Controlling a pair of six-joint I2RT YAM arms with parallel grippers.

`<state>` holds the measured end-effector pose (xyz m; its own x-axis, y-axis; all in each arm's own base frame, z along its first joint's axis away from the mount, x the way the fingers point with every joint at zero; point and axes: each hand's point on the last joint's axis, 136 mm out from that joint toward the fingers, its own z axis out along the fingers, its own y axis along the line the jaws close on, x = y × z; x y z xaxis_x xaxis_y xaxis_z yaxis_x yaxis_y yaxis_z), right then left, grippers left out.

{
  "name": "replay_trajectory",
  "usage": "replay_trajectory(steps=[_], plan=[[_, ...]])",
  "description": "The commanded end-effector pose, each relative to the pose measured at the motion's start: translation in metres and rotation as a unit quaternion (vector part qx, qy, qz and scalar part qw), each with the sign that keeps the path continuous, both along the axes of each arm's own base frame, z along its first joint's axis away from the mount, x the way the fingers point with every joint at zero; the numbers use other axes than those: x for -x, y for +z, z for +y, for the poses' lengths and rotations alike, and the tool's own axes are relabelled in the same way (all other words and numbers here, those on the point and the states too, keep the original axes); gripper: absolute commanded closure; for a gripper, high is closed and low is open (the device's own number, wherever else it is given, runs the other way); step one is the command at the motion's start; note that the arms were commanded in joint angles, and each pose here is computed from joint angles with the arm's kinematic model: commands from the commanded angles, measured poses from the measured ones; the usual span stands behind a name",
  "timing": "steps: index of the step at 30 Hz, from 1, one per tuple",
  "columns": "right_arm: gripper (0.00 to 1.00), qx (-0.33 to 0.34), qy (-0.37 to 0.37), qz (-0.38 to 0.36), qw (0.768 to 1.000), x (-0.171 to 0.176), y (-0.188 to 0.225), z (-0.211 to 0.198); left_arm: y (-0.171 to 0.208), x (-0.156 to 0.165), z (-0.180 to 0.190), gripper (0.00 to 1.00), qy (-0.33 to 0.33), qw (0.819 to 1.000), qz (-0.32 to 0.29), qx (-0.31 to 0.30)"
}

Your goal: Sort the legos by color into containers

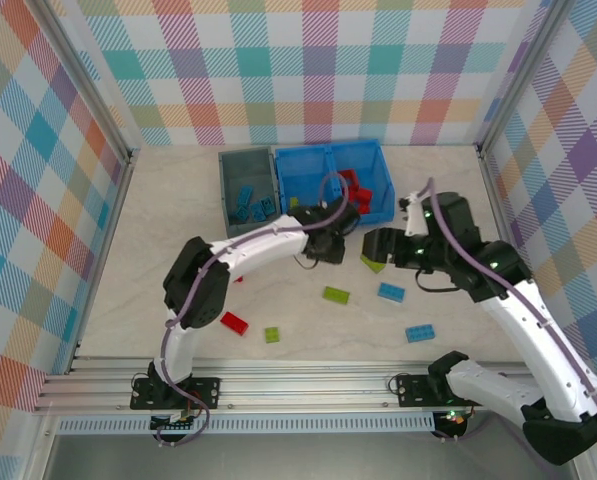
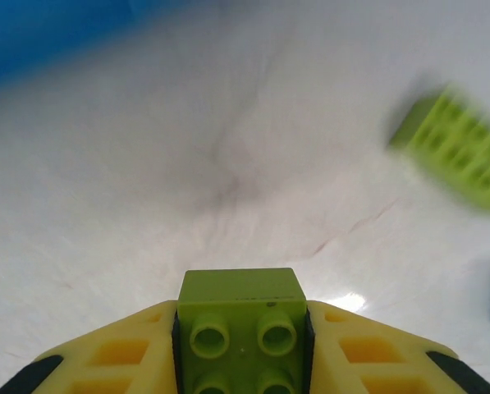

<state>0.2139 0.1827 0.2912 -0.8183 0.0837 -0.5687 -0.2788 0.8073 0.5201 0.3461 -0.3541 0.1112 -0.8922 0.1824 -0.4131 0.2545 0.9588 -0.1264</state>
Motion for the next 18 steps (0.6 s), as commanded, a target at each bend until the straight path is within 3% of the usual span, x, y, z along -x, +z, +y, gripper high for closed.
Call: replay_trajectory(steps=[1,6,18], plan=[[0.33,0.011,0.030,-0.078,0.996,-0.008,0.009,0.027,0.046,-0.035,0.023,0.65,0.035,0.998,-0.023,0.035],[0.33,-0.005,0.021,-0.127,0.992,-0.012,0.015,0.045,0.053,-0.082,0.040,0.65,0.069,0.996,-0.032,0.048],[0.33,0.008,0.021,-0.110,0.994,-0.013,0.001,0.056,0.018,-0.176,0.041,0.63,0.101,0.992,-0.027,0.077]])
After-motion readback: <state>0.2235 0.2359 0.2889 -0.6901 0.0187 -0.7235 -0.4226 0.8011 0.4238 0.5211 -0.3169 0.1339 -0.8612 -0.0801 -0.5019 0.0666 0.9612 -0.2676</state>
